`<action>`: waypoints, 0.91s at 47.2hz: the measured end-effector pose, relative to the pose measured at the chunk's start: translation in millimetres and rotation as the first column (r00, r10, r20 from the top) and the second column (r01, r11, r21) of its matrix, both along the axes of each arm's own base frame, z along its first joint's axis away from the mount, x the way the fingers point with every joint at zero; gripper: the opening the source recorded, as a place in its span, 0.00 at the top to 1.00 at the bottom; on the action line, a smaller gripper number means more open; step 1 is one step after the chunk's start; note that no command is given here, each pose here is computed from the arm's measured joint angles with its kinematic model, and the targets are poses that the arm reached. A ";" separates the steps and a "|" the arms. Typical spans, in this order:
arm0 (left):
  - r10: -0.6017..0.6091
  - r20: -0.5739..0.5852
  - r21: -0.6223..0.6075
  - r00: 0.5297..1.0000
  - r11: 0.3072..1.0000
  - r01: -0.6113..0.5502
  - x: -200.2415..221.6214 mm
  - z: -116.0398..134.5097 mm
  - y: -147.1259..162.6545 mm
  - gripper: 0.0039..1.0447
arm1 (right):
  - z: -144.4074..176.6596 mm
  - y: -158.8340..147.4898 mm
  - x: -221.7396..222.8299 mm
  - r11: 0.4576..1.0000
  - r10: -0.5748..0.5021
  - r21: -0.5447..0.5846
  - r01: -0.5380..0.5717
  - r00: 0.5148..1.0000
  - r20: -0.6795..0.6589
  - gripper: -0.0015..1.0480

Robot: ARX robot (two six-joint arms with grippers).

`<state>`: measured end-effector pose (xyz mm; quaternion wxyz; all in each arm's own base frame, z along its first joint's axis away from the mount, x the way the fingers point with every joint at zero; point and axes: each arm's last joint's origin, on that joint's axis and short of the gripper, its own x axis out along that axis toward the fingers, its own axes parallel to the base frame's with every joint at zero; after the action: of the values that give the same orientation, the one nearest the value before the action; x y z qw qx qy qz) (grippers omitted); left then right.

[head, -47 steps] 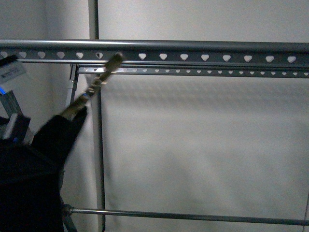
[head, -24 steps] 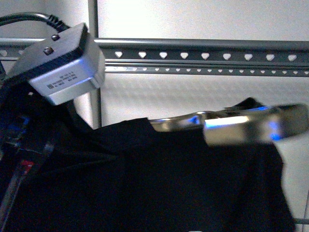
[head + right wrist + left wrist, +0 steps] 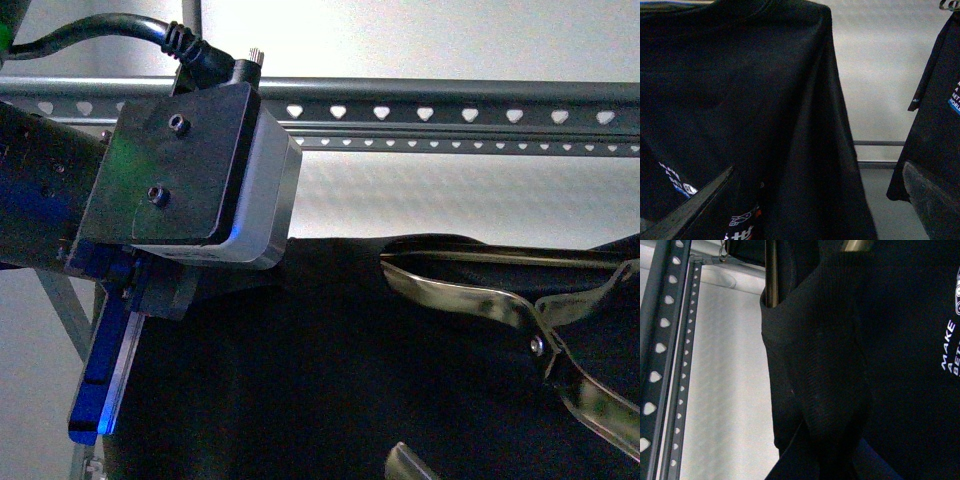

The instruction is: Hang clothes on hanger

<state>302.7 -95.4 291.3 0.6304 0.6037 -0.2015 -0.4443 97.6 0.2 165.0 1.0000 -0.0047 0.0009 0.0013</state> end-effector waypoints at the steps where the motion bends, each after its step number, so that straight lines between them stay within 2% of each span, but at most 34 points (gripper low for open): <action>1: 0.000 0.001 0.001 1.000 1.000 0.000 0.0 0.0 0.0 0.96 | 0.0 0.0 0.0 1.000 0.000 0.000 0.000 1.000 0.000 0.07; 43: -0.001 0.012 0.010 1.000 1.000 0.001 0.0 -0.4 0.1 0.96 | 0.0 0.0 0.0 1.000 0.000 0.000 0.000 1.000 0.000 0.07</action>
<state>302.7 -95.3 290.9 0.6259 0.6095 -0.2034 -0.4420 97.6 0.2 165.0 1.0000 -0.0047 0.0009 0.0013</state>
